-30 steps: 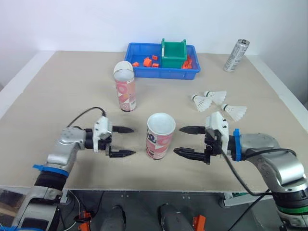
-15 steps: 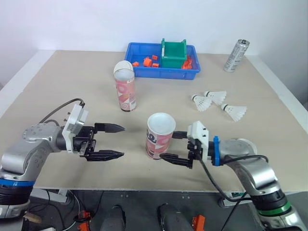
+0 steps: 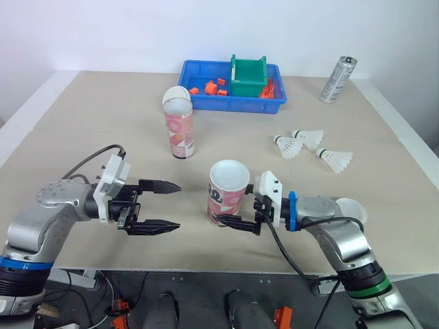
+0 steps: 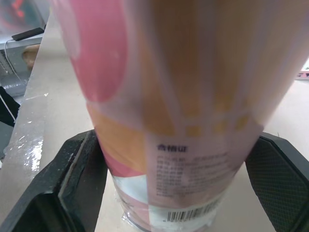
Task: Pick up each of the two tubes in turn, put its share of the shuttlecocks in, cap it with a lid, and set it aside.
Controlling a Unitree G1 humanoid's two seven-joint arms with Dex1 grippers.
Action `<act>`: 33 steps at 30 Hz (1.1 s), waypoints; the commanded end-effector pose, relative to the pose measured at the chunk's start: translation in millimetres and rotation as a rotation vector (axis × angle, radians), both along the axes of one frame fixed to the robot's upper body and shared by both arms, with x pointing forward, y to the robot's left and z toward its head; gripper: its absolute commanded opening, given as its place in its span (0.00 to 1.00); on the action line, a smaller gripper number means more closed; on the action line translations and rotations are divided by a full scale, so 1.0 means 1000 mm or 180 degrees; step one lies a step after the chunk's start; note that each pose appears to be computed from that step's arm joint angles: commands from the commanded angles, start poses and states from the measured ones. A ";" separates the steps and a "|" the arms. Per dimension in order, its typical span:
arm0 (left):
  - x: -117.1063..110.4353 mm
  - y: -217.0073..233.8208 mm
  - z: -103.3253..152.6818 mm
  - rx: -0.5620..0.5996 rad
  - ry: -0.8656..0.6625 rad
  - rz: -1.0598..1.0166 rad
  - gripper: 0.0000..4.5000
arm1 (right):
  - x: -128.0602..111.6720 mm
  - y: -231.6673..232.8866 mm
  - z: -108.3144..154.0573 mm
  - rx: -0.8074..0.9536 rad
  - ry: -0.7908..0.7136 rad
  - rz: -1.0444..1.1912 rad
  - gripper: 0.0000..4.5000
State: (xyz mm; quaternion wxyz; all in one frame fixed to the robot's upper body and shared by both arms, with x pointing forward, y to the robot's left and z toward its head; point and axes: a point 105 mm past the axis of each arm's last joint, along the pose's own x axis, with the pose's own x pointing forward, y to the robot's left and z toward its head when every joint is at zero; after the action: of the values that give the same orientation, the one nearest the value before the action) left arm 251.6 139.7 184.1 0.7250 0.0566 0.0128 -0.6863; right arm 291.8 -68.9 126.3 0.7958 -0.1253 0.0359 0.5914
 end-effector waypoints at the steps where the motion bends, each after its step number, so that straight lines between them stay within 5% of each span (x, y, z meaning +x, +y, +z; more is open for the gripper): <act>1: -0.003 -0.004 0.004 0.0017 -0.0137 -0.0059 0.99 | 0.001 0.006 0.010 0.0071 -0.0130 0.0083 1.00; 6: -0.003 -0.006 0.002 0.0018 -0.0154 -0.0060 1.00 | 0.002 0.007 0.011 0.0091 -0.0111 0.0101 0.64; 14: 0.005 -0.005 -0.003 0.0009 -0.0162 -0.0044 1.00 | 0.003 -0.006 0.023 0.0109 -0.0174 0.0046 0.64; 19: 0.025 -0.027 0.013 -0.0266 -0.0185 -0.0005 1.00 | 0.016 -0.035 0.068 0.0504 -0.0440 -0.0329 0.64; 27: 0.044 -0.087 0.022 -0.0298 -0.0153 -0.0262 1.00 | 0.070 -0.208 0.104 0.0755 -0.0939 -0.2767 0.64; 33: 0.054 -0.122 0.036 -0.0478 -0.0127 -0.0291 1.00 | 0.059 -0.322 0.102 0.0825 -0.1011 -0.4307 0.64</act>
State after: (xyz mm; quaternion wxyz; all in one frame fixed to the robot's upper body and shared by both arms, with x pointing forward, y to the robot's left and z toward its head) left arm 304.8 23.7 216.8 0.6950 0.0123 -0.0508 -0.7171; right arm 360.0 -365.1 209.8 0.9967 -0.0659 -0.0466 -0.0022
